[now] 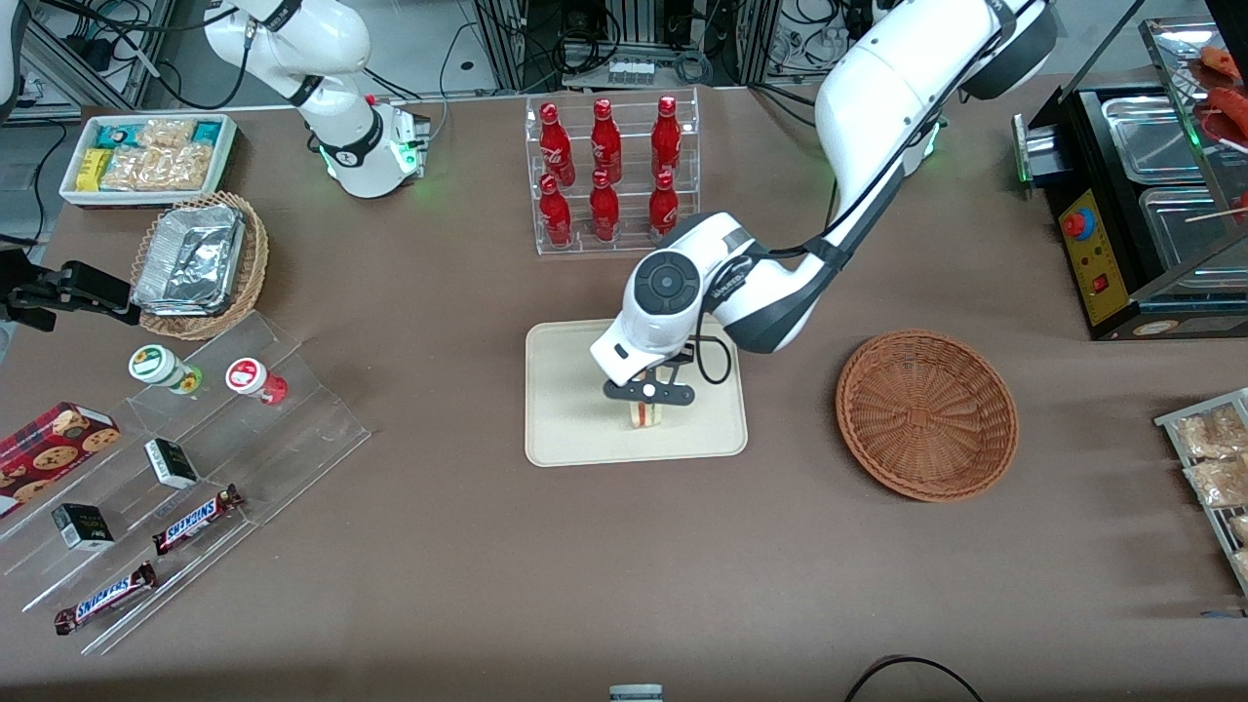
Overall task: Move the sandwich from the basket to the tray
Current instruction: 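Lift the sandwich and carry it over the cream tray, then lower the sandwich onto the tray and open the left gripper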
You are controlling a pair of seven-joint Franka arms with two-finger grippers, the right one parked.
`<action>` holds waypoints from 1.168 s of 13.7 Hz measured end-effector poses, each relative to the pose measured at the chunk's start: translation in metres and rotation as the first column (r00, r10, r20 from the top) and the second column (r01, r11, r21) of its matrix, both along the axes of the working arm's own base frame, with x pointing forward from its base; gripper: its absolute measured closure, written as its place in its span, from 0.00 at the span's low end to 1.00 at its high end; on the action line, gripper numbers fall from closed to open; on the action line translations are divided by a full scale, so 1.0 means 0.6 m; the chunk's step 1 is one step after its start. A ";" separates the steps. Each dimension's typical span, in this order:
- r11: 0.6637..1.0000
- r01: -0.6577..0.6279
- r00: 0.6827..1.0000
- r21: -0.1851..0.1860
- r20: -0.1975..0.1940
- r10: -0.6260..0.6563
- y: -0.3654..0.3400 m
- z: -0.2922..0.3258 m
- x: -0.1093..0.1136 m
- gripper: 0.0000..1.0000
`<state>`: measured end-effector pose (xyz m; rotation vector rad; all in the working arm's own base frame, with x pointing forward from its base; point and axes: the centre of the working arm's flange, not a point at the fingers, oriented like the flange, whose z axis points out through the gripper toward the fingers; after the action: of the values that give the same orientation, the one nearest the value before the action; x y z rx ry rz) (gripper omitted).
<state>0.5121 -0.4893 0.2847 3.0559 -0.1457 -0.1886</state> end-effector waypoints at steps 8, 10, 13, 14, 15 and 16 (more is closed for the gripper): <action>0.998 0.003 1.000 0.060 0.012 -0.004 -0.017 -0.066 -0.020 0.83; 0.998 0.007 1.000 0.062 0.012 -0.008 -0.019 -0.069 -0.022 0.63; 0.998 0.014 1.000 0.063 0.021 -0.015 -0.025 -0.066 -0.025 0.32; 0.998 0.010 1.000 0.059 0.026 -0.012 -0.026 -0.062 -0.022 0.23; 0.999 0.005 0.999 0.053 0.034 -0.007 -0.026 -0.054 -0.017 0.11; 0.999 0.000 0.999 0.045 0.045 -0.002 -0.027 -0.040 -0.010 0.02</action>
<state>0.5059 -0.5054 0.2604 3.1063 -0.1476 -0.1247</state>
